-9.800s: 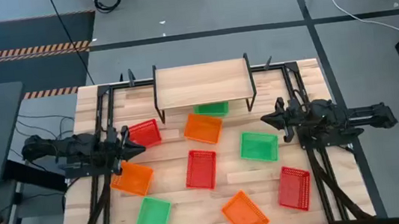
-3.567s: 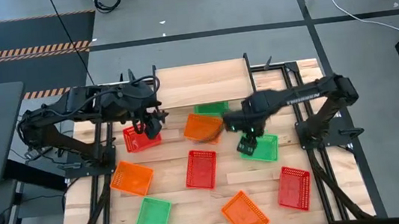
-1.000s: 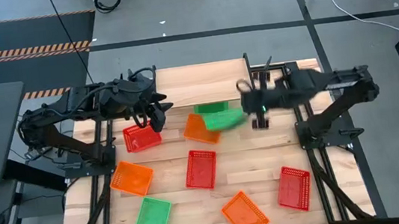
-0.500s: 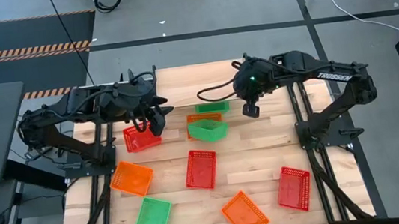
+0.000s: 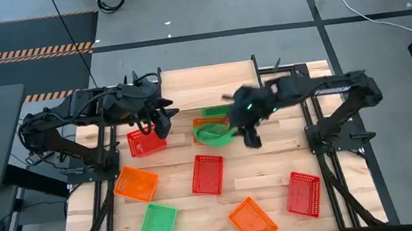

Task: Stack baskets on shelf by color
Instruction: Put the middle green bin on the shelf

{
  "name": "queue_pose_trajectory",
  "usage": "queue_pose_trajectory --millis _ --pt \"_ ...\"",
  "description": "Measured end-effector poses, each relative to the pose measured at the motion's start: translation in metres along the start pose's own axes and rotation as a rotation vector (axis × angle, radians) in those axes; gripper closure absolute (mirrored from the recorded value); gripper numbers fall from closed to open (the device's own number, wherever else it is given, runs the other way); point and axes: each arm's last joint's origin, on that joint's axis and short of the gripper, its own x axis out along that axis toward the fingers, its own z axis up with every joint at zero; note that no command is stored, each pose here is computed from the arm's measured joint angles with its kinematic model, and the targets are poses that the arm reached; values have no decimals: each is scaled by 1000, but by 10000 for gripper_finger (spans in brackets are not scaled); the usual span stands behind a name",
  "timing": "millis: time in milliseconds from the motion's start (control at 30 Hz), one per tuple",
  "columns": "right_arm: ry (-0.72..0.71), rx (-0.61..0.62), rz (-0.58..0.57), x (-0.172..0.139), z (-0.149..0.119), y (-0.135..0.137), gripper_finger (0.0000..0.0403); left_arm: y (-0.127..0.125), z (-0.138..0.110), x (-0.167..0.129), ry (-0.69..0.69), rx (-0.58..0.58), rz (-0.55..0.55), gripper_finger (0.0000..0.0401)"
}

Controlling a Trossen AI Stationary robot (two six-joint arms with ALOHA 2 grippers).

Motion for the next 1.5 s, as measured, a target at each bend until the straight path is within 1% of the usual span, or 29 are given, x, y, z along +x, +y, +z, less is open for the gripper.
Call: queue_pose_trajectory --millis 100,200,433,600,700,867,967,1033,1100,1200,1233,1267,1400,1500 --pt "48 9 -9 21 -1 -5 227 0 0 0 1 0 -1 229" --pt "44 36 -1 34 0 -17 214 -1 -1 -1 2 3 -5 228" --pt "94 30 85 65 -1 -35 190 -1 -1 -1 4 -23 -5 228" --pt "129 11 99 90 -2 -44 186 -1 -1 -1 9 -34 -10 229" --pt "147 28 101 102 -3 -51 186 -2 -1 -1 11 -49 -12 227" --pt "163 55 176 110 -6 -56 191 -2 -2 -1 21 -51 -30 229" --pt "141 46 183 111 -4 -56 214 -2 -2 -1 21 -50 -30 228" --pt "133 38 184 109 -3 -55 243 -2 -2 -1 20 -49 -30 228" --pt "114 27 197 107 -1 -55 282 -2 -2 -1 20 -48 -30 228" --pt "104 17 237 106 -1 -54 358 -2 -2 -1 20 -47 -30 227" --pt "104 18 251 106 -1 -53 377 -2 -2 -1 20 -47 -30 227" --pt "108 22 271 105 -2 -52 385 -2 -2 -1 20 -47 -30 227" --pt "109 33 285 104 -1 -52 380 -2 -2 -1 20 -47 -30 227" --pt "74 33 295 93 6 -50 388 -2 -2 -1 20 -47 -30 227"
